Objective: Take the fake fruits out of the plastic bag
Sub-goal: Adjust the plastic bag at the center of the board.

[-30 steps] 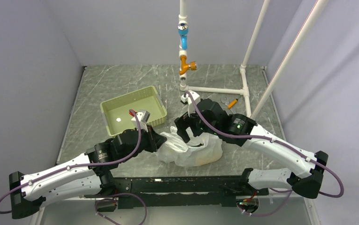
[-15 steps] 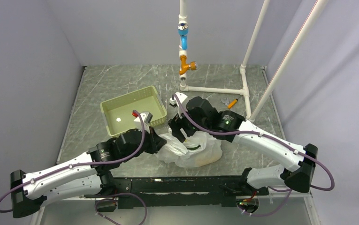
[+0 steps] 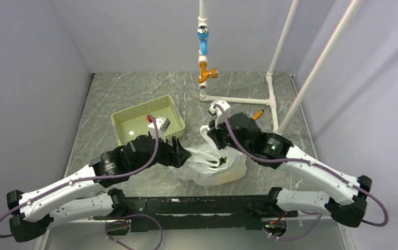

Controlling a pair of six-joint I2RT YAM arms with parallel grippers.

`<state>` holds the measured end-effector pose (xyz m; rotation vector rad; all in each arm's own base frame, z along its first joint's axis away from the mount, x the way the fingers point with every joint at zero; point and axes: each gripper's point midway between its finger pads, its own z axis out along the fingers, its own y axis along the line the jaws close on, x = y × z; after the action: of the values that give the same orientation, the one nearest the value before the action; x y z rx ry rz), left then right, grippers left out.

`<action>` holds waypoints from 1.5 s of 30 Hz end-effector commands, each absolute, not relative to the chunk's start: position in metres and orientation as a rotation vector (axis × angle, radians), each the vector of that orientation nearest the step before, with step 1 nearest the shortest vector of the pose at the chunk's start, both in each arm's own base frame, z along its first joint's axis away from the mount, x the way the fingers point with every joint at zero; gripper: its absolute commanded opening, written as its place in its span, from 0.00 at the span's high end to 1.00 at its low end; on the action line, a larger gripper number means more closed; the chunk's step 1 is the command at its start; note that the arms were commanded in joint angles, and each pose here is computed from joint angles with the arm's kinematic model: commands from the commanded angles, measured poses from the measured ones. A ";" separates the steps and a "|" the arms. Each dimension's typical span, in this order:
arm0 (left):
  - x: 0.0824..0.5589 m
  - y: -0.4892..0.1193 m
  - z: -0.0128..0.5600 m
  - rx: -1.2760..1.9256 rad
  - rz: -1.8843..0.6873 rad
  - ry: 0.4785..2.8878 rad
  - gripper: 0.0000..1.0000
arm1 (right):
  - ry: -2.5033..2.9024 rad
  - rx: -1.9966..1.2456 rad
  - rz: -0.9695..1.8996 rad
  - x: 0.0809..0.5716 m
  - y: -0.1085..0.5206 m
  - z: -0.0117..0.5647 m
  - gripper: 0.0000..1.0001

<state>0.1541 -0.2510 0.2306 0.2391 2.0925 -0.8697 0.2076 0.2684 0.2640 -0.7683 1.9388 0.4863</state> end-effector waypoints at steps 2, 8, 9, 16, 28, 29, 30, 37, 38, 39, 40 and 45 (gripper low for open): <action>0.160 -0.254 0.286 0.438 -0.851 1.982 0.11 | 1.823 -0.596 0.593 0.208 0.262 0.301 1.00; 0.133 -0.301 0.306 0.976 -0.990 1.827 0.01 | 1.788 -0.533 0.657 0.201 0.255 0.313 1.00; 0.128 -0.308 0.303 1.061 -1.012 1.807 0.01 | 1.787 -0.528 0.662 0.200 0.255 0.315 1.00; 0.157 -0.324 0.282 1.136 -0.868 1.844 0.01 | 1.780 -0.497 0.688 0.197 0.250 0.317 1.00; 0.173 -0.367 0.244 1.117 -0.938 1.940 0.42 | 1.799 -0.462 0.708 0.192 0.244 0.309 1.00; 0.177 -0.366 0.245 1.100 -0.913 1.949 0.51 | 1.799 -0.455 0.712 0.191 0.243 0.309 1.00; 0.182 -0.362 0.247 1.076 -0.879 1.959 0.58 | 1.798 -0.446 0.718 0.191 0.242 0.310 1.00; 0.205 -0.309 0.295 0.716 -0.715 1.902 1.00 | 1.835 -0.224 0.598 0.208 0.212 0.296 1.00; 0.204 -0.300 0.303 0.665 -0.721 1.884 1.00 | 1.841 -0.184 0.576 0.211 0.208 0.294 1.00; 0.204 -0.290 0.308 0.606 -0.714 1.874 1.00 | 1.846 -0.143 0.553 0.215 0.202 0.292 1.00; 0.205 -0.279 0.313 0.534 -0.705 1.872 1.00 | 1.846 -0.105 0.533 0.217 0.197 0.292 1.00; 0.208 -0.208 0.314 0.103 -0.620 1.884 1.00 | 1.776 0.095 0.409 0.231 0.157 0.311 1.00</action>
<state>0.1931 -0.2586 0.3165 0.4967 1.8693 -0.7171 0.2165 0.1969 0.2872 -0.1396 1.8621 0.5149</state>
